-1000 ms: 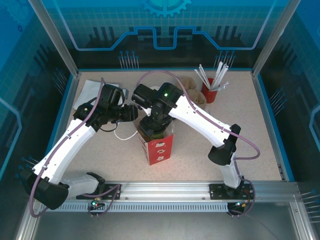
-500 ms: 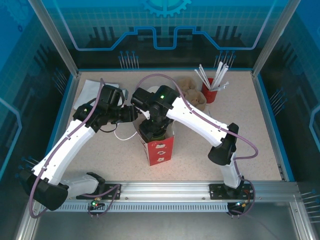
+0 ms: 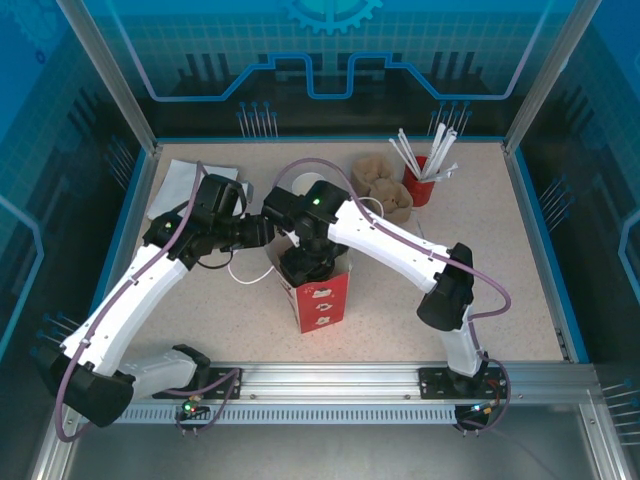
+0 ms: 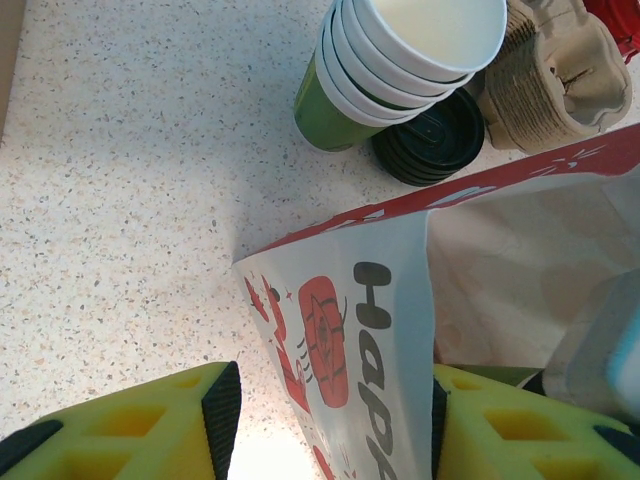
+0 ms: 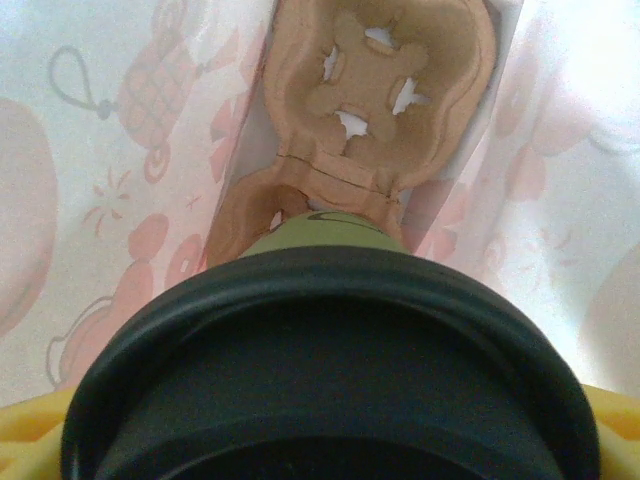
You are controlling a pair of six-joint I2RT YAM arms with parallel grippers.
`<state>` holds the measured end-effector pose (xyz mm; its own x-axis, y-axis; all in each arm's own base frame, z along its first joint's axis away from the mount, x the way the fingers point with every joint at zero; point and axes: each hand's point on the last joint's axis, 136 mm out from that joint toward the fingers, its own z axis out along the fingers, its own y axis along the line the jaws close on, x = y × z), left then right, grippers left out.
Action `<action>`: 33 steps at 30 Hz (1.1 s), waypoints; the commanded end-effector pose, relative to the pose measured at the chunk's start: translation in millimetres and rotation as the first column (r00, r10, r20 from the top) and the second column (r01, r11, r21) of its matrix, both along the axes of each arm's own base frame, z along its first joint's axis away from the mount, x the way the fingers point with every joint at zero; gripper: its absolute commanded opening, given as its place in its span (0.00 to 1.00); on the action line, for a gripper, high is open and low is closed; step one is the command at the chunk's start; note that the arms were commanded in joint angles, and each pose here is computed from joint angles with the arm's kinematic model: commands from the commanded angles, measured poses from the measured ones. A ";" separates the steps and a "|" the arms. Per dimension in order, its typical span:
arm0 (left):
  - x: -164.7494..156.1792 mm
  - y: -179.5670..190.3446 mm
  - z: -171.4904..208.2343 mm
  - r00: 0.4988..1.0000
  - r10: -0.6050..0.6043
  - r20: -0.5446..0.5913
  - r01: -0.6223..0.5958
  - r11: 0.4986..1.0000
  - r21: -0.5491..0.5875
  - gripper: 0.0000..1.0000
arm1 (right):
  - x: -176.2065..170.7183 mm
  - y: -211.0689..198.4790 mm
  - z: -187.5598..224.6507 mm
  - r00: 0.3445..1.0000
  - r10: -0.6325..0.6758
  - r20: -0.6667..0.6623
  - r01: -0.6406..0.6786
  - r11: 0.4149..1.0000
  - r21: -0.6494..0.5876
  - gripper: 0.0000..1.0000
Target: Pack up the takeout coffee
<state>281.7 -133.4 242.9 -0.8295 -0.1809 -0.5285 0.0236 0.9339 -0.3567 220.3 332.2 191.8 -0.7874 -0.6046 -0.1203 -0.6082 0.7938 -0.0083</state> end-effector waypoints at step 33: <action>-1.8 12.7 -6.5 0.998 0.058 -0.016 -0.058 0.998 0.035 0.48 | -2.2 -20.8 -8.6 0.995 -0.101 -0.008 0.101 0.995 0.019 0.82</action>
